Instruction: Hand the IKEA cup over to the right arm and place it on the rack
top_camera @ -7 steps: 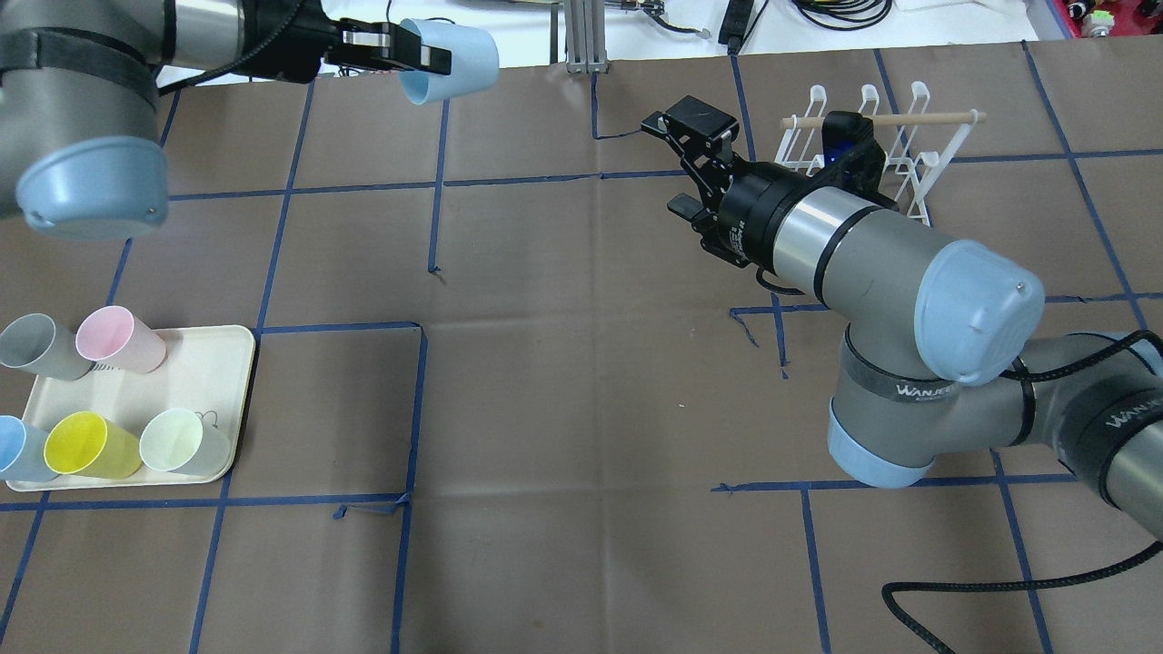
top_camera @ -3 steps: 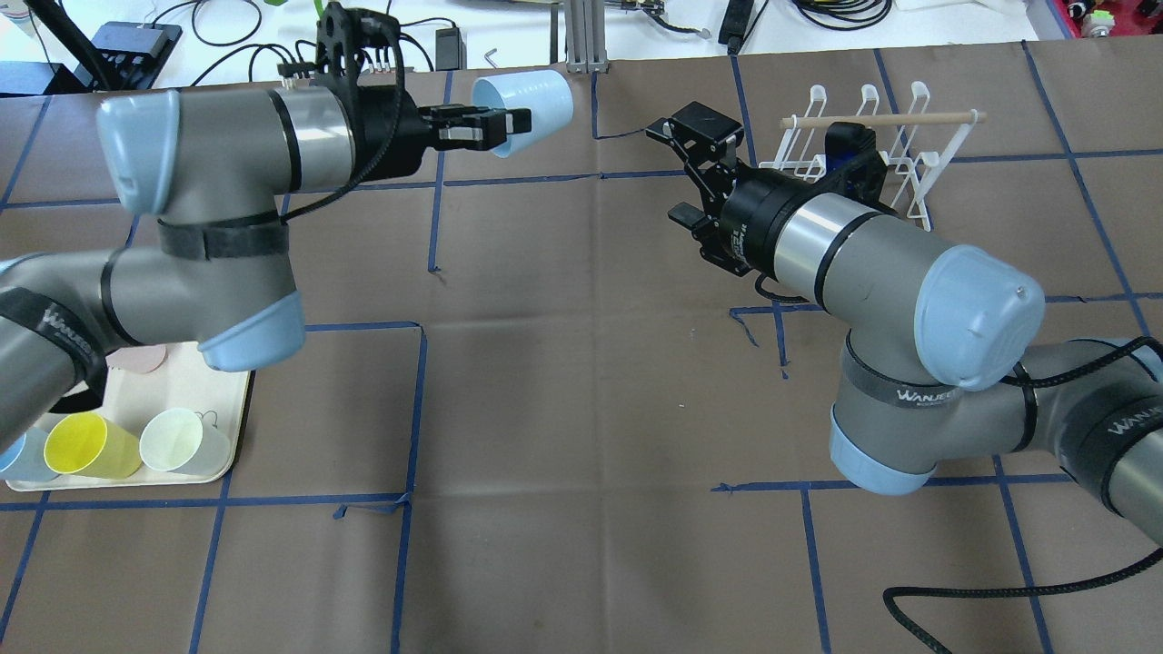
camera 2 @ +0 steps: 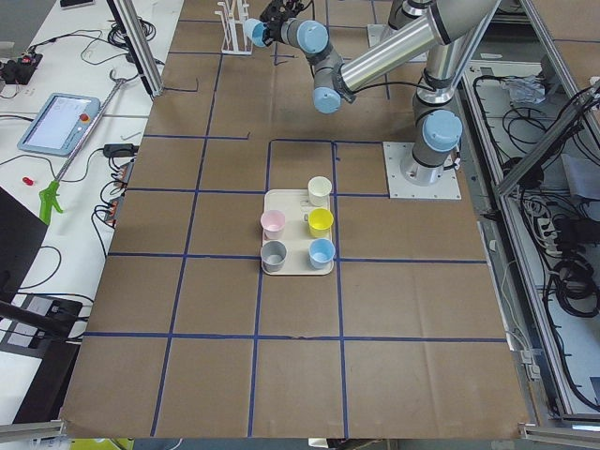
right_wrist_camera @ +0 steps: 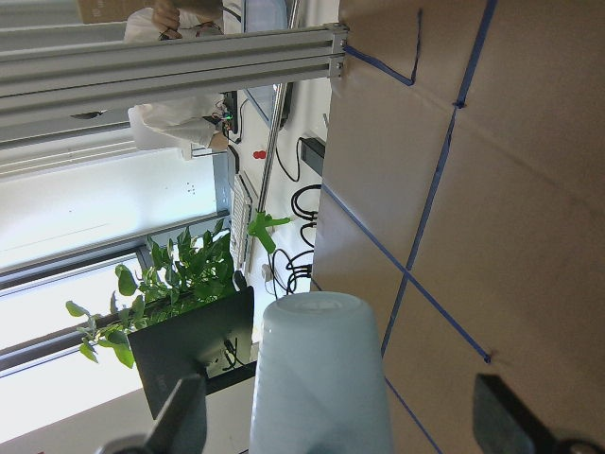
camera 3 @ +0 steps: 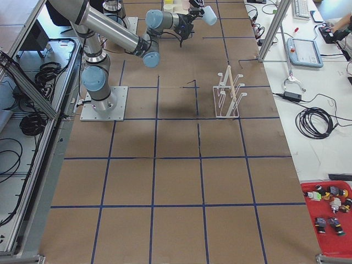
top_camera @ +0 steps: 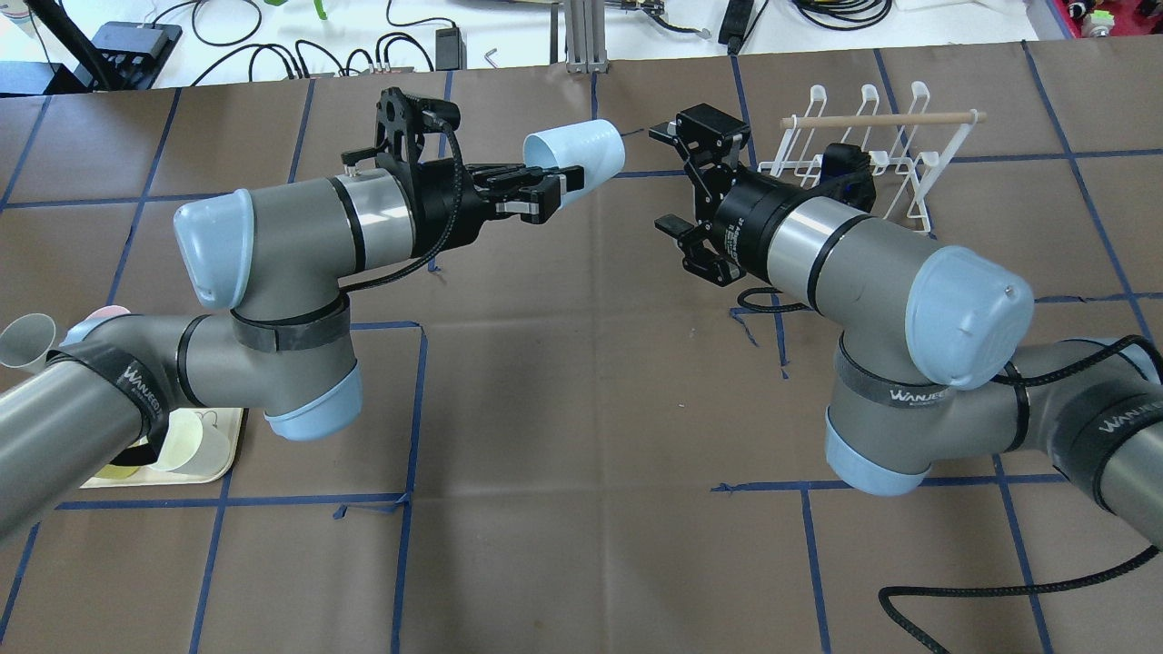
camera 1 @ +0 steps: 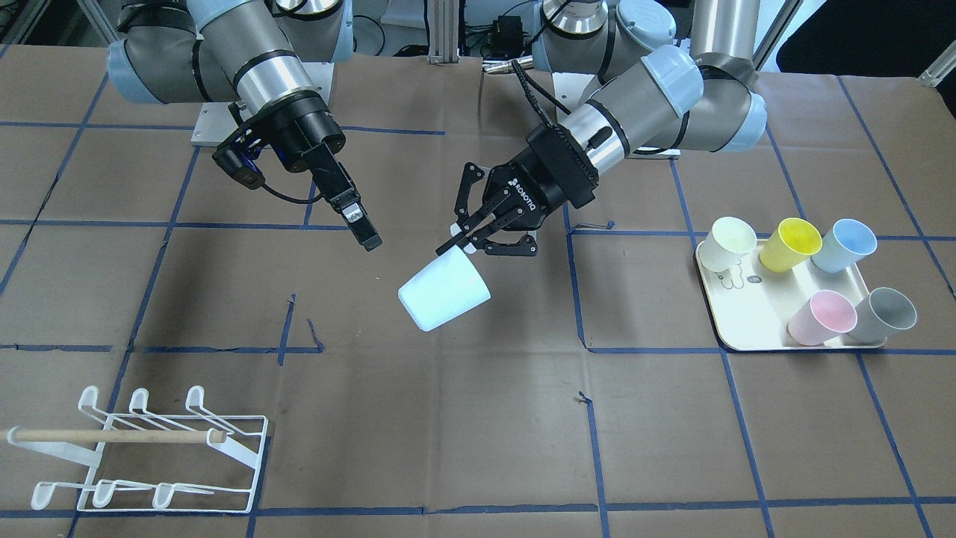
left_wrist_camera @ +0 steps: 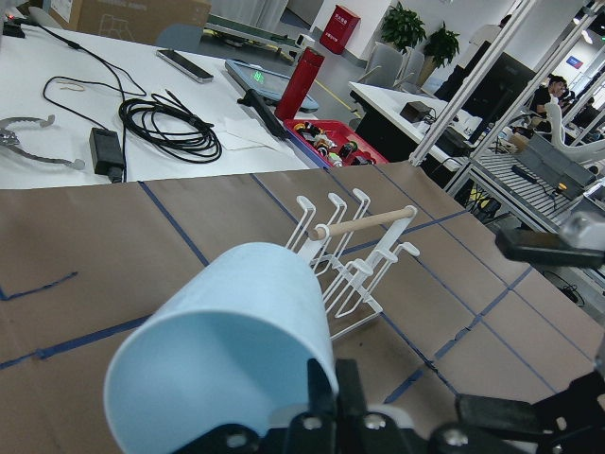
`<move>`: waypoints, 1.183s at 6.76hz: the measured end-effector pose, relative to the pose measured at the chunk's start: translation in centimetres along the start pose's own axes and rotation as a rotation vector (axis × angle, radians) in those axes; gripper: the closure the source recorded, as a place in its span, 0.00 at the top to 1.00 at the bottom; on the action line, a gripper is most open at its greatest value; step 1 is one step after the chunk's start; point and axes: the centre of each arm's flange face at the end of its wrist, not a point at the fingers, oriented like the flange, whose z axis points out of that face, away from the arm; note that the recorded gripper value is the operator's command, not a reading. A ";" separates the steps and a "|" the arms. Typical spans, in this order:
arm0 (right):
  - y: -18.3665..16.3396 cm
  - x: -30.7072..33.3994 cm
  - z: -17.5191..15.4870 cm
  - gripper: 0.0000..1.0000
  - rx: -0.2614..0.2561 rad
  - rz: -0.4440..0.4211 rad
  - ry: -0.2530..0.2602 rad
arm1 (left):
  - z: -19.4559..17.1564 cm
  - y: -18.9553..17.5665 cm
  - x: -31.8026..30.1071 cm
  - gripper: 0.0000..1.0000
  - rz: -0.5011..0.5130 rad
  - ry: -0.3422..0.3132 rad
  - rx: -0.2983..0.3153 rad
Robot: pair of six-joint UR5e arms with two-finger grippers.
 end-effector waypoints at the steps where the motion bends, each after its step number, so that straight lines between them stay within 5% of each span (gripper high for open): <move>1: -0.2 0.3 0.6 1.00 -0.003 0.005 0.011 | -0.1 0.9 0.4 0.00 -0.005 0.003 0.016; 8: 0.8 -0.8 6.6 0.99 -0.063 -0.017 0.040 | -0.2 1.5 0.7 0.00 -0.035 0.010 0.032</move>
